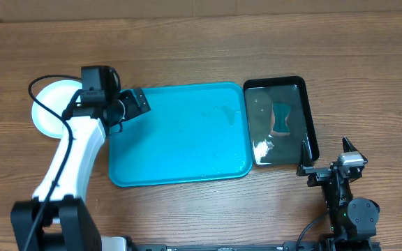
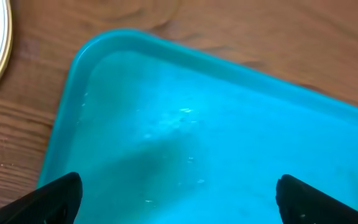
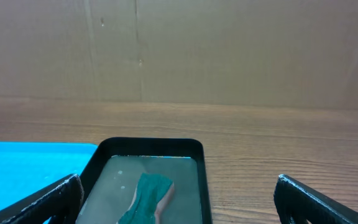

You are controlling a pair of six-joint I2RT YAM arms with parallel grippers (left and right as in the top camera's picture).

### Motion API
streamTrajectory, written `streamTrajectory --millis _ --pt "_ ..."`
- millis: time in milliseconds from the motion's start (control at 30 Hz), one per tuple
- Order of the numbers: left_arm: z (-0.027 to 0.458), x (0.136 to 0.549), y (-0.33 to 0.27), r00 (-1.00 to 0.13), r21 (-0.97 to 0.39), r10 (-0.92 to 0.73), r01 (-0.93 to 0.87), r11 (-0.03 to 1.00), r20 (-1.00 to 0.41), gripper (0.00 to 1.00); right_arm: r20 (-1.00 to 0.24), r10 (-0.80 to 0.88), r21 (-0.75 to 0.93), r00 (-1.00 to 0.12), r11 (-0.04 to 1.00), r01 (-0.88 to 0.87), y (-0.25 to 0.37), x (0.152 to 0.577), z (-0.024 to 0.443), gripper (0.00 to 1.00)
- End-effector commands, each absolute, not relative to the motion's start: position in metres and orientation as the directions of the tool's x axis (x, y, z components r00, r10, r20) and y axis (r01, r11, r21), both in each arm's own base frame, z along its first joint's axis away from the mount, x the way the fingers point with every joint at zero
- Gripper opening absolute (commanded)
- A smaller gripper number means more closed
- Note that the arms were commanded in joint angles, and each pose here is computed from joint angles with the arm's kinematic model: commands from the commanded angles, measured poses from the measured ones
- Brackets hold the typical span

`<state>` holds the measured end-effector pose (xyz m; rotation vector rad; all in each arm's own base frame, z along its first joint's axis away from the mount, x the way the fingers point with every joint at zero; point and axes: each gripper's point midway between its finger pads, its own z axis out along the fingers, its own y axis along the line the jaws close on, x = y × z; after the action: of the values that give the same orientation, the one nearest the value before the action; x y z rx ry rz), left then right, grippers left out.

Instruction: Clean dirty plates on tray and stack at the side

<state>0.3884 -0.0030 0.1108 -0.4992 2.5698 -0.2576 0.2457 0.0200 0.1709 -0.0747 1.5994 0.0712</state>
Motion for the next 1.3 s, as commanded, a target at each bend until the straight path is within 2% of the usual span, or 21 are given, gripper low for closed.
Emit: streamTrajectory --millis 0,333,533,667,1000,1267 --pt "0.153 0.39 -0.008 -0.753 -0.276 -0.37 -0.256 0.927 -0.545 1.0 -1.0 -0.007 -0.005 -0.023 0.996 -0.088 0.02 0.246 0.17 1.0" --pt "0.214 0.369 -0.008 -0.647 -0.313 -0.369 -0.206 0.927 -0.667 1.0 -1.0 -0.008 -0.006 -0.023 0.996 -0.088 0.02 0.246 0.17 1.0" --pt "0.217 0.341 -0.009 -0.622 -0.32 -0.369 -0.194 0.927 -0.691 1.0 -1.0 -0.007 -0.005 -0.024 0.996 -0.088 0.02 0.246 0.17 1.0" --pt "0.19 0.314 -0.009 -0.645 -0.314 -0.369 -0.204 0.927 -0.67 1.0 -1.0 -0.007 -0.005 -0.024 0.996 -0.088 0.02 0.246 0.17 1.0" --pt "0.073 0.225 -0.01 -0.759 -0.272 -0.37 -0.26 0.926 -0.535 1.0 -1.0 -0.007 -0.005 -0.024 0.996 -0.088 0.02 0.246 0.17 1.0" --pt "0.024 0.181 -0.011 -0.81 -0.245 -0.371 -0.286 0.926 -0.455 1.0 -1.0 -0.007 -0.005 -0.024 0.996 -0.088 0.02 0.246 0.17 1.0"
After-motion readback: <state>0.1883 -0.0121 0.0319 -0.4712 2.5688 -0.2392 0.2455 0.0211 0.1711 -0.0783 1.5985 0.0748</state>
